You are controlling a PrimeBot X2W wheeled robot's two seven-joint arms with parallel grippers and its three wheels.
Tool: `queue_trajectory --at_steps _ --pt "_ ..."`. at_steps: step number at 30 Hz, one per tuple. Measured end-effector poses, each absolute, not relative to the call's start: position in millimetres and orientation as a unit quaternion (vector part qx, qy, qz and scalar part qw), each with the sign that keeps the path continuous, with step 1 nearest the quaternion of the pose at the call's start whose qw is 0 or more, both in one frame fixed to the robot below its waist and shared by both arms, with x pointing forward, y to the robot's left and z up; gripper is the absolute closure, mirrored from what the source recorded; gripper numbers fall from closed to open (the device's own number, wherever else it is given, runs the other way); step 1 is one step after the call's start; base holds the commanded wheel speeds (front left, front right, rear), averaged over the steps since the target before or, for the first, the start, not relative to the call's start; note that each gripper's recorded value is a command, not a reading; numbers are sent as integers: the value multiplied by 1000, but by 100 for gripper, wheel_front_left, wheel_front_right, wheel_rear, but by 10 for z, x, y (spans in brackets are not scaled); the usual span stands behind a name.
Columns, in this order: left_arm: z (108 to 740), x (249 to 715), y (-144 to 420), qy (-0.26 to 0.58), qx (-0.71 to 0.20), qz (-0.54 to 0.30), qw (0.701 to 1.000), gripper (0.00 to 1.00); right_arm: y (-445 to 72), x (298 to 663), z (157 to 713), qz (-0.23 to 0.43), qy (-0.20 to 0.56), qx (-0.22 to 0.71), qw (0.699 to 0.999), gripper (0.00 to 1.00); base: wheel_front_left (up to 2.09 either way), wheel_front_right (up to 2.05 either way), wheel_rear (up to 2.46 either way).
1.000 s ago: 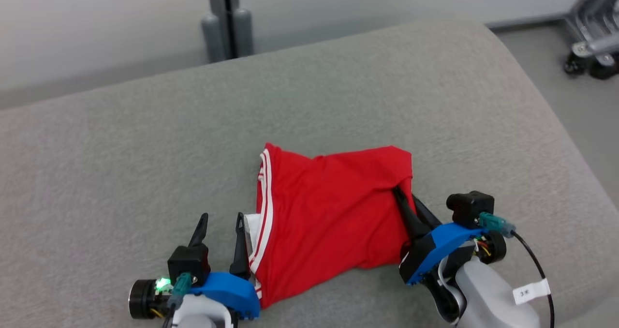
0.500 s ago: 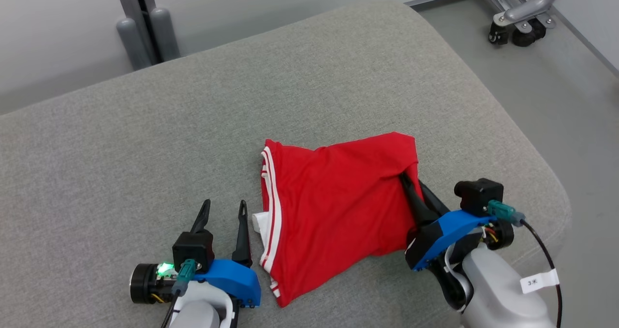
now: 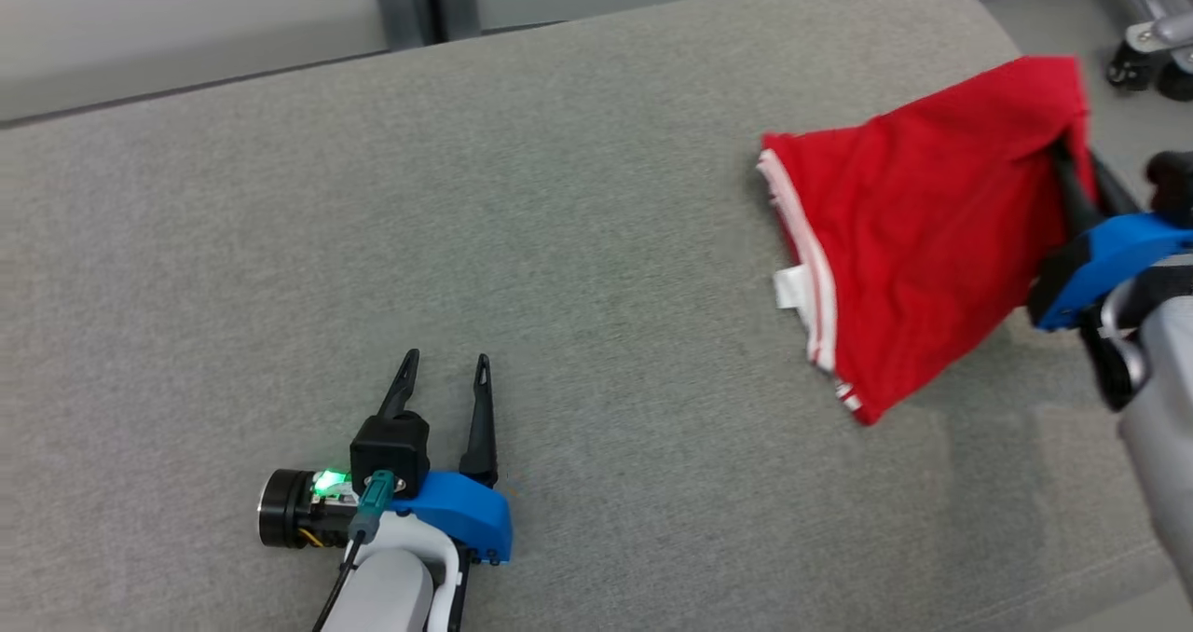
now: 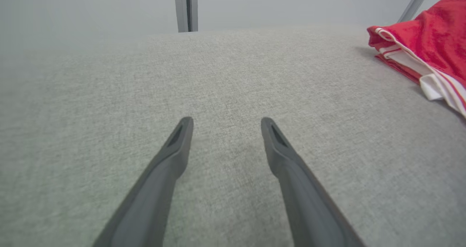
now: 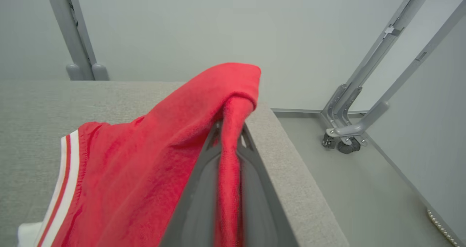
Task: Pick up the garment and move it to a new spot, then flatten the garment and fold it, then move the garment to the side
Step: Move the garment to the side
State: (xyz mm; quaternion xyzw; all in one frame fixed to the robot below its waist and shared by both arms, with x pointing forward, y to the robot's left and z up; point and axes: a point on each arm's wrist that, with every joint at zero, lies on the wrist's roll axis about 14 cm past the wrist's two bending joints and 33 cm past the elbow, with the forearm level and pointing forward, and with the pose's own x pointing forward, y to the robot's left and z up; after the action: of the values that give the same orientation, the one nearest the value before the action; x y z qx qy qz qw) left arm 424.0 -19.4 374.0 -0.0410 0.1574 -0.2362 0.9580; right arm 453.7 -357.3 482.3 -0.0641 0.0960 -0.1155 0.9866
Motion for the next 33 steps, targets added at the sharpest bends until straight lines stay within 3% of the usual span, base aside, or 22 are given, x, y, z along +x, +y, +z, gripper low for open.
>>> queue_trajectory --at_steps 8,9,10,16,23,33 --pt "3647 4296 224 165 -37 -180 969 0 -4351 4560 4776 -195 141 -124 963 100 0 0 0" --pt "3637 4297 265 166 -37 -174 970 0 -4409 4562 4776 -204 142 -123 961 17 0 0 0" --pt "3628 4297 302 167 -37 -170 971 0 -4450 4586 4801 -209 138 -127 960 0 0 0 0" --pt "3591 4299 415 171 -36 -152 973 0 -4344 4843 5015 -217 80 -121 965 0 0 0 0" --pt "3737 4324 562 153 -32 -129 979 0 -3462 5146 5227 -139 -4 -68 988 0 0 0 0" --pt "4052 4155 980 119 -35 -63 990 0 -2411 4772 4927 -37 0 21 999 0 0 0 0"
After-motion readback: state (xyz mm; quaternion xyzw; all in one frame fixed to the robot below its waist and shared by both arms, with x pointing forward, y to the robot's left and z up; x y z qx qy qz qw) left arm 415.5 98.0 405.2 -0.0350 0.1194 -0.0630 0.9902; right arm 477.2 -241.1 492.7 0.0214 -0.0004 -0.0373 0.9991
